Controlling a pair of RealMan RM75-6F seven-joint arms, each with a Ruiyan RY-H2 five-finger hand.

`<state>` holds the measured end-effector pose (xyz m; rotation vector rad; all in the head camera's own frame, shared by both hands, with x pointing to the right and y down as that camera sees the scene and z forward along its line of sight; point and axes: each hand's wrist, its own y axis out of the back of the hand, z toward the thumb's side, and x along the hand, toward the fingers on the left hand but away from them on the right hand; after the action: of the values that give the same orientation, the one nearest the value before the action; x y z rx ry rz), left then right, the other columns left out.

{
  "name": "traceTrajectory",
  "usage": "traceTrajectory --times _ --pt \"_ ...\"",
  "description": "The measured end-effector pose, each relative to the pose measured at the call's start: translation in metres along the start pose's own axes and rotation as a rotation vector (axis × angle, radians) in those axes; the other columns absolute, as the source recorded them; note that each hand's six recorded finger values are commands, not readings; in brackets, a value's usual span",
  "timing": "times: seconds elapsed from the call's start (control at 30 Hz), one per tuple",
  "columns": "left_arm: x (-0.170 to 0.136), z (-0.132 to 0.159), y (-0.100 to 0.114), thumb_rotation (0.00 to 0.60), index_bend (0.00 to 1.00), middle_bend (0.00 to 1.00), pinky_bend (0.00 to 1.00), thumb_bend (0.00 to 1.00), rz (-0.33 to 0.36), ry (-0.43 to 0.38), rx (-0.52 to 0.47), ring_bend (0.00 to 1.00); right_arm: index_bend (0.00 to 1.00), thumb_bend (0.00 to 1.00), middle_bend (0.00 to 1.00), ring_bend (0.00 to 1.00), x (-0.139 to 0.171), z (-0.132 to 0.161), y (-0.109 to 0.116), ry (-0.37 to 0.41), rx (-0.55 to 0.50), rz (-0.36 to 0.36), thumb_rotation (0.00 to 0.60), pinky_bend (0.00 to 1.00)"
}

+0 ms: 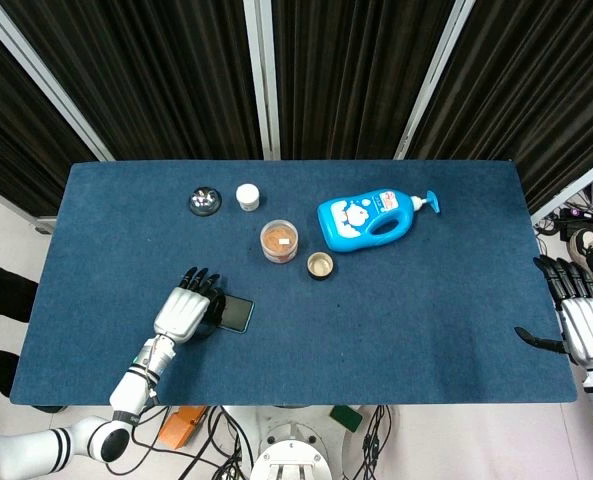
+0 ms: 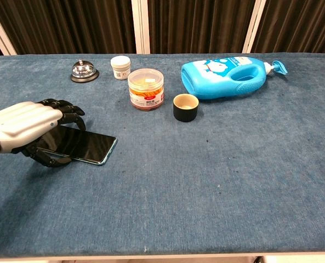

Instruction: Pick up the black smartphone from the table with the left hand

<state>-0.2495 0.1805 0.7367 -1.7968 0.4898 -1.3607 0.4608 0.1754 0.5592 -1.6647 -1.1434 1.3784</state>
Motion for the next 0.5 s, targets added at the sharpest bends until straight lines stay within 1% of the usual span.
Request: traceTrajectory --times 0.17,0.33,0.4,0.5 --pt "0.0024 0.0008 -0.0026 0.6 0.31 0.08 0.0 0.33 -0.011 -0.004 -0.007 0.0 0.03 0.23 0.11 0.0 0.0011 -0.0003 0.0002 -0.001 -0.001 -0.001 0.6 0.0" --pt "0.0058 0.0005 -0.0023 0.6 0.4 0.1 0.0 0.42 -0.002 -0.005 -0.026 0.01 0.03 0.23 0.11 0.0 0.0022 -0.0009 0.0008 -0.004 -0.003 -0.003 0.6 0.0" --pt "0.0071 0.0005 -0.0013 0.6 0.45 0.13 0.0 0.48 0.006 -0.008 -0.035 0.03 0.03 0.23 0.11 0.0 0.0024 -0.0009 0.0012 -0.004 -0.003 -0.004 0.6 0.0" --pt "0.0087 0.0 0.0003 0.6 0.47 0.14 0.0 0.53 0.019 -0.012 -0.053 0.03 0.03 0.23 0.11 0.0 0.0027 -0.0007 0.0015 -0.004 -0.003 -0.005 0.6 0.0"
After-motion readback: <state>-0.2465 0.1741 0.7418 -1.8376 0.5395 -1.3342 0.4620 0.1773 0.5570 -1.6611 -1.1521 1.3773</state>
